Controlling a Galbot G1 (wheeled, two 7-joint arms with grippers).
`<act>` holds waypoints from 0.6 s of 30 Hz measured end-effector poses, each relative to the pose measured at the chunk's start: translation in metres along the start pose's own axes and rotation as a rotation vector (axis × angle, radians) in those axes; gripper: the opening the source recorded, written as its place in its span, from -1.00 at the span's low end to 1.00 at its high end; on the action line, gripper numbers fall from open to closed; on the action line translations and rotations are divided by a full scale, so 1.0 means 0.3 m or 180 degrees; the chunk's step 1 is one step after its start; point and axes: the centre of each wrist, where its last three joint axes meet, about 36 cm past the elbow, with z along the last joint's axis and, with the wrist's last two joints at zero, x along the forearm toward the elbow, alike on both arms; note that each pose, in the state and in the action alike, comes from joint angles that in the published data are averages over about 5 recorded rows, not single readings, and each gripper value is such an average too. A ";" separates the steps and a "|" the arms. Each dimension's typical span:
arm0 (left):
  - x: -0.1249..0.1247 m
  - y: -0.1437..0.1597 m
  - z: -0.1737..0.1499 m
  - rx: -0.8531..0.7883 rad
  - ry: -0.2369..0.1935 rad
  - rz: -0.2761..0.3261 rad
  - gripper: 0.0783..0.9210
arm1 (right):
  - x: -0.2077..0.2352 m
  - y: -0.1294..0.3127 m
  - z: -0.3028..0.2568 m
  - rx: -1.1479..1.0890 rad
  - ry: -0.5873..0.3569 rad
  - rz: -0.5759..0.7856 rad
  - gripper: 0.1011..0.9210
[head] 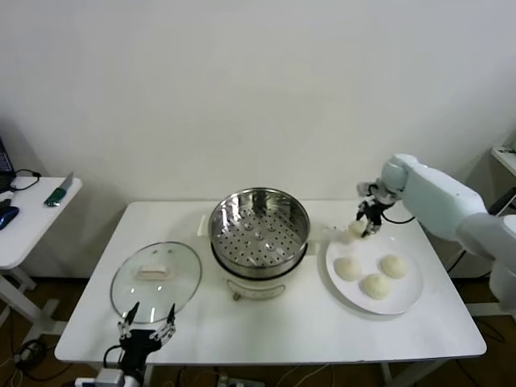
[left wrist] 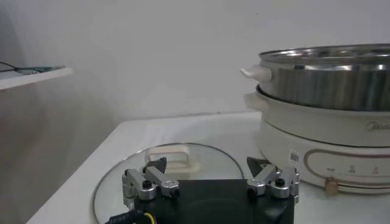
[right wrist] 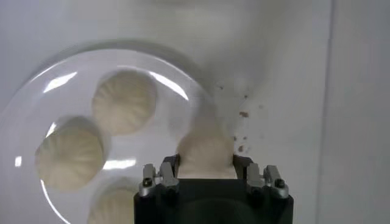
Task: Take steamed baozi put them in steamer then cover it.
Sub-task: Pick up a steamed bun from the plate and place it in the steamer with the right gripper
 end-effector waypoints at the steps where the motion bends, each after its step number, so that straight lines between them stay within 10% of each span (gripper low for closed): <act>1: 0.000 0.001 -0.001 -0.0003 -0.0002 0.0001 0.77 | 0.040 -0.015 -0.026 0.0098 -0.0019 0.0028 0.24; 18: -0.005 0.008 -0.005 -0.0022 -0.0030 -0.0009 0.77 | 0.403 -0.123 -0.601 0.2110 -0.0291 0.0232 0.24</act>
